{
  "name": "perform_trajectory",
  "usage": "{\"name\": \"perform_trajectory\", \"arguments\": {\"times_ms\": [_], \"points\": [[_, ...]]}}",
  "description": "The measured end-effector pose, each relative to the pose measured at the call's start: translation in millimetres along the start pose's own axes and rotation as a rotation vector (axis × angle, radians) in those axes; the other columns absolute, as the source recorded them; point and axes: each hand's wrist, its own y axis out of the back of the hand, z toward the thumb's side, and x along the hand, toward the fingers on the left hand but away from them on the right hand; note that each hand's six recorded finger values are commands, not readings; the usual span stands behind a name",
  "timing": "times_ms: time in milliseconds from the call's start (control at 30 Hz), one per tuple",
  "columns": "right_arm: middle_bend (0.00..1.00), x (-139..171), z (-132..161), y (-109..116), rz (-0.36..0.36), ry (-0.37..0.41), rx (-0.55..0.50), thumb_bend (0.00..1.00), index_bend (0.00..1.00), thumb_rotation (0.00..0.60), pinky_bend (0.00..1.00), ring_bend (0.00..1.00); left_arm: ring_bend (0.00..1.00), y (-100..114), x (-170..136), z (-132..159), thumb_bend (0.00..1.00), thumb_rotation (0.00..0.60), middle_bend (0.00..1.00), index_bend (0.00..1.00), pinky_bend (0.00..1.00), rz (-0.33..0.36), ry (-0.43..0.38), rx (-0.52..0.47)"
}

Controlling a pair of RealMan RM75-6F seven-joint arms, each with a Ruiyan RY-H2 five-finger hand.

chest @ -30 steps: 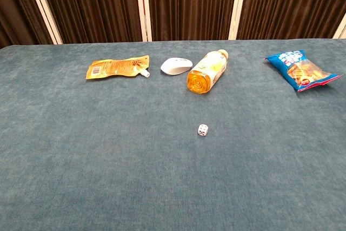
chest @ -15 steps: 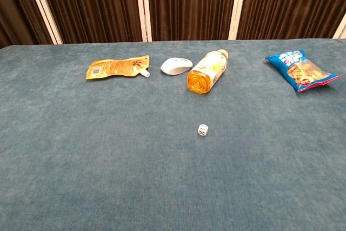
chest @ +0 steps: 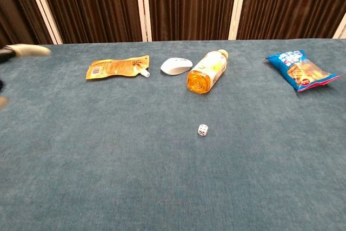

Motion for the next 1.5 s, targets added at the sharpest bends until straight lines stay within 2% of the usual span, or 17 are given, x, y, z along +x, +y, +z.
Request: {"name": "perform_trajectory", "arguments": {"times_ms": [167,433,733,933,1133,1500], "points": [[0.0,-3.8,-8.0,2.6,0.0,-0.025,-0.021,0.0,0.06,0.6,0.0,0.0,0.82,-3.0,34.8,32.2,0.63,0.6,0.8,0.0,0.77,-0.088,-0.077,0.035],[0.0,-8.9,-20.6,6.3,-0.001,-0.061,-0.052,0.0,0.06,0.6,0.0,0.0,0.82,-10.8,78.3,82.1,0.63,0.6,0.8,0.0,0.77,-0.183,-0.16,0.078],[0.0,-11.8,-35.0,6.6,0.009,-0.1,-0.08,0.01,0.06,0.6,0.0,0.0,0.82,-29.7,115.8,160.4,0.63,0.6,0.8,0.0,0.77,-0.268,-0.272,0.08],[0.0,-12.4,-40.5,11.8,-0.002,-0.109,-0.1,0.0,0.06,0.6,0.0,0.0,0.82,-39.9,130.7,196.8,0.63,0.6,0.8,0.0,0.77,-0.301,-0.306,0.093],[0.0,-12.1,-45.5,12.7,0.0,-0.119,-0.107,0.0,0.06,0.6,0.0,0.0,0.82,-49.4,139.9,211.6,0.63,0.6,0.8,0.0,0.77,-0.337,-0.289,0.115],[0.0,-14.1,-44.3,14.3,0.0,-0.115,-0.11,0.0,0.06,0.6,0.0,0.0,0.82,-59.5,151.0,213.9,0.63,0.6,0.8,0.0,0.77,-0.368,-0.244,0.137]]}}
